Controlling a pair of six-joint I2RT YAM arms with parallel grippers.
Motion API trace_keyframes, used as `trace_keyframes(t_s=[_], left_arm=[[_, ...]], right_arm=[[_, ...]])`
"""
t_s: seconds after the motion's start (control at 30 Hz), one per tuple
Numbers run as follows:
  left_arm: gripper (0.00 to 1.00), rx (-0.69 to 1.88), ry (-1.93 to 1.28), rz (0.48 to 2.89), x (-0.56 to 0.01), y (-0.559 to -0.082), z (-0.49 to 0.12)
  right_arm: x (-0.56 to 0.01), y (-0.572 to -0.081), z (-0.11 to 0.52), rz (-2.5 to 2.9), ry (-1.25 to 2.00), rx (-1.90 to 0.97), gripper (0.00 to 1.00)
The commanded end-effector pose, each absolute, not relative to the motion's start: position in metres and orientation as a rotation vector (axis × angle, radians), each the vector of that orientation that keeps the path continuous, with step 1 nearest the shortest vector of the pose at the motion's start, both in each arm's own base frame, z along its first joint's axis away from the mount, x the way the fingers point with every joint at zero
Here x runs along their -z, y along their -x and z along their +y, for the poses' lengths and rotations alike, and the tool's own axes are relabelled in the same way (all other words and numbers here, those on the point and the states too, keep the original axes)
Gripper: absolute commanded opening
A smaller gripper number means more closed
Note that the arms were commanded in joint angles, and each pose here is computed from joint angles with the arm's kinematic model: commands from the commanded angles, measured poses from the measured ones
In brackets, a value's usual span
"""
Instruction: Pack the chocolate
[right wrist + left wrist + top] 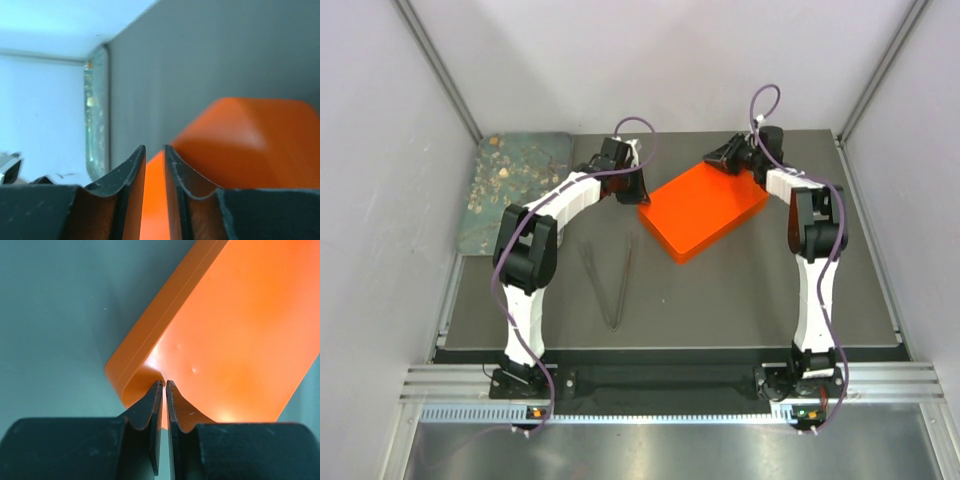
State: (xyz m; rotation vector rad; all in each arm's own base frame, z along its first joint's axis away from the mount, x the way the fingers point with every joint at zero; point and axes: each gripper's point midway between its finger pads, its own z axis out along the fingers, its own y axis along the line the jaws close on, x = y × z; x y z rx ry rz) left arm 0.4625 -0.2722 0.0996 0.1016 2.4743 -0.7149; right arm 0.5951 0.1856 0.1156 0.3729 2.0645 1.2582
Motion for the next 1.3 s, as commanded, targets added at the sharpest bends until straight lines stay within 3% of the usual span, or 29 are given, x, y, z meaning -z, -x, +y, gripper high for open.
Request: trace_keyframes(t_s=[0.0,0.2,0.33,0.4,0.43,0.47,0.53,0.57,0.6,0.63,0.7,1.0,1.27], left_arm=[[0.13,0.705,-0.129,2.421,-0.130,-0.461,-0.265],[0.13,0.700,-0.155,2.331,-0.186,-0.462,-0.260],[0.15,0.731,-0.172,2.213,-0.247,-0.452,-0.256],[0.19,0.787,-0.206,2.138,-0.284,-0.433,-0.257],[0.22,0.810,-0.223,2.110,-0.295,-0.426,-0.256],[0.26,0.833,-0.238,2.070,-0.312,-0.409,-0.253],[0.34,0.868,-0.259,1.995,-0.331,-0.393,-0.250],[0.40,0.871,-0.263,1.968,-0.336,-0.375,-0.243],[0.53,0.861,-0.254,1.941,-0.340,-0.370,-0.238],[0.59,0.857,-0.251,1.904,-0.345,-0.365,-0.234],[0.99,0.844,-0.259,1.880,-0.346,-0.346,-0.224],[0.99,0.937,-0.295,1.825,-0.335,-0.277,-0.209],[0.99,0.946,-0.266,1.841,-0.302,-0.242,-0.194]], right_arm=[[-0.100,-0.608,0.178,2.100,-0.466,-1.242,0.22],[-0.145,-0.598,0.163,2.072,-0.368,-1.212,0.24],[-0.213,-0.562,0.160,2.027,-0.262,-1.178,0.27],[-0.226,-0.538,0.159,2.041,-0.223,-1.128,0.34],[-0.264,-0.517,0.159,1.984,-0.168,-1.103,0.38],[-0.252,-0.497,0.161,2.024,-0.170,-1.078,0.51],[-0.280,-0.462,0.154,1.990,-0.112,-0.960,0.69],[-0.268,-0.445,0.157,2.020,-0.055,-0.912,0.99],[-0.289,-0.427,0.154,1.977,-0.018,-0.868,1.00],[-0.283,-0.411,0.153,2.020,-0.013,-0.836,1.00],[-0.286,-0.380,0.150,2.022,0.043,-0.742,1.00],[-0.260,-0.275,0.118,2.069,0.009,-0.545,1.00],[-0.237,-0.240,0.090,2.023,-0.014,-0.433,1.00]])
